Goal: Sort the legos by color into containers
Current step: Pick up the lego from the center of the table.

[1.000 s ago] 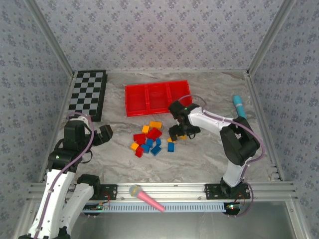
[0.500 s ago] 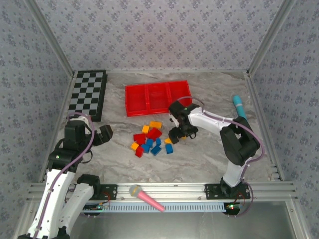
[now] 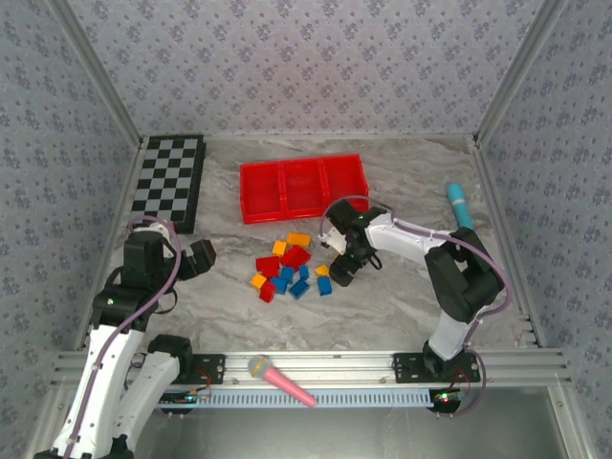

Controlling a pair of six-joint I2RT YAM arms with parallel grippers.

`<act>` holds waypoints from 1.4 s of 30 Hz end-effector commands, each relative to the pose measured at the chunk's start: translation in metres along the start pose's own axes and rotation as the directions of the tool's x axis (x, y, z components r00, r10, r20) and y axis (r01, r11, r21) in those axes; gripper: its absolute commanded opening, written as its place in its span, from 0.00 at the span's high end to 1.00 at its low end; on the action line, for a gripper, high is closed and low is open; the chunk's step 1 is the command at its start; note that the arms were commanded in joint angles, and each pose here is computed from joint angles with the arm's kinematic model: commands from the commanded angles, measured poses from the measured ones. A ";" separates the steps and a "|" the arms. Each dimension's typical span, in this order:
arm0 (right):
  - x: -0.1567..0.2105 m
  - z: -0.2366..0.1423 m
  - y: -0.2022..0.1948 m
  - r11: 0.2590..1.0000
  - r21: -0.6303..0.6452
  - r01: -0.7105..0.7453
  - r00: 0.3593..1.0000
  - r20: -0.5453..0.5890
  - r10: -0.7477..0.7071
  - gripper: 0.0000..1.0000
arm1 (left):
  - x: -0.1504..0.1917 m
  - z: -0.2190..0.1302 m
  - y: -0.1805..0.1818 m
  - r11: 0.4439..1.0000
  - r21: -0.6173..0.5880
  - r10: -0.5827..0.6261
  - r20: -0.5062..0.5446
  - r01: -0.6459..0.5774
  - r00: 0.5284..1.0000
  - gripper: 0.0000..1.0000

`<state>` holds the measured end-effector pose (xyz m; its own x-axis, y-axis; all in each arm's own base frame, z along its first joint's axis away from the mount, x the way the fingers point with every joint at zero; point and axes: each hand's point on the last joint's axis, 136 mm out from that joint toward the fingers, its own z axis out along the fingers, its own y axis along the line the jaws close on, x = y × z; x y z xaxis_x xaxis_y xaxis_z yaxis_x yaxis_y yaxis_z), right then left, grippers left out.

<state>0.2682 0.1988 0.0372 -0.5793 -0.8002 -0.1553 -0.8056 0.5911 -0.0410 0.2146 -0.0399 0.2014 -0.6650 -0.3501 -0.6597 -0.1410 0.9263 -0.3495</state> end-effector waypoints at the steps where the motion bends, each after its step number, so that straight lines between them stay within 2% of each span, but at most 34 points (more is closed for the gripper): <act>1: -0.018 -0.015 -0.002 0.994 -0.032 0.100 0.988 0.120 -0.096 0.11 | 0.000 -0.003 0.001 1.000 -0.005 0.003 0.008 -0.003 1.000 0.00; 6: -0.020 -0.016 -0.015 0.990 -0.032 0.137 0.983 0.128 -0.132 0.14 | 0.000 -0.003 0.001 1.000 -0.004 0.003 0.009 -0.003 1.000 0.00; 13: -0.023 -0.010 -0.011 0.987 -0.066 0.146 0.981 0.135 -0.136 0.17 | 0.000 -0.004 0.000 1.000 -0.003 0.004 0.008 -0.004 1.000 0.00; 26: -0.024 0.004 -0.019 0.983 0.009 0.182 0.979 0.094 -0.182 0.20 | 0.000 -0.002 0.000 1.000 0.001 0.003 0.008 -0.003 1.000 0.00; 35: -0.016 0.019 -0.024 0.984 0.018 0.177 0.984 0.009 -0.177 0.23 | 0.001 -0.001 -0.002 1.000 0.009 0.002 0.002 -0.002 1.000 0.00; 42: -0.004 0.029 -0.031 0.987 0.028 0.160 0.984 -0.077 -0.158 0.31 | 0.001 -0.001 -0.002 1.000 0.009 0.002 0.003 -0.002 1.000 0.00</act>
<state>0.3011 0.2007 0.0193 -0.4389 -0.8852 -0.1540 -0.8881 0.4534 -0.0752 0.2146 -0.0403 0.2014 -0.6654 -0.3495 -0.6597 -0.1395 0.9263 -0.3500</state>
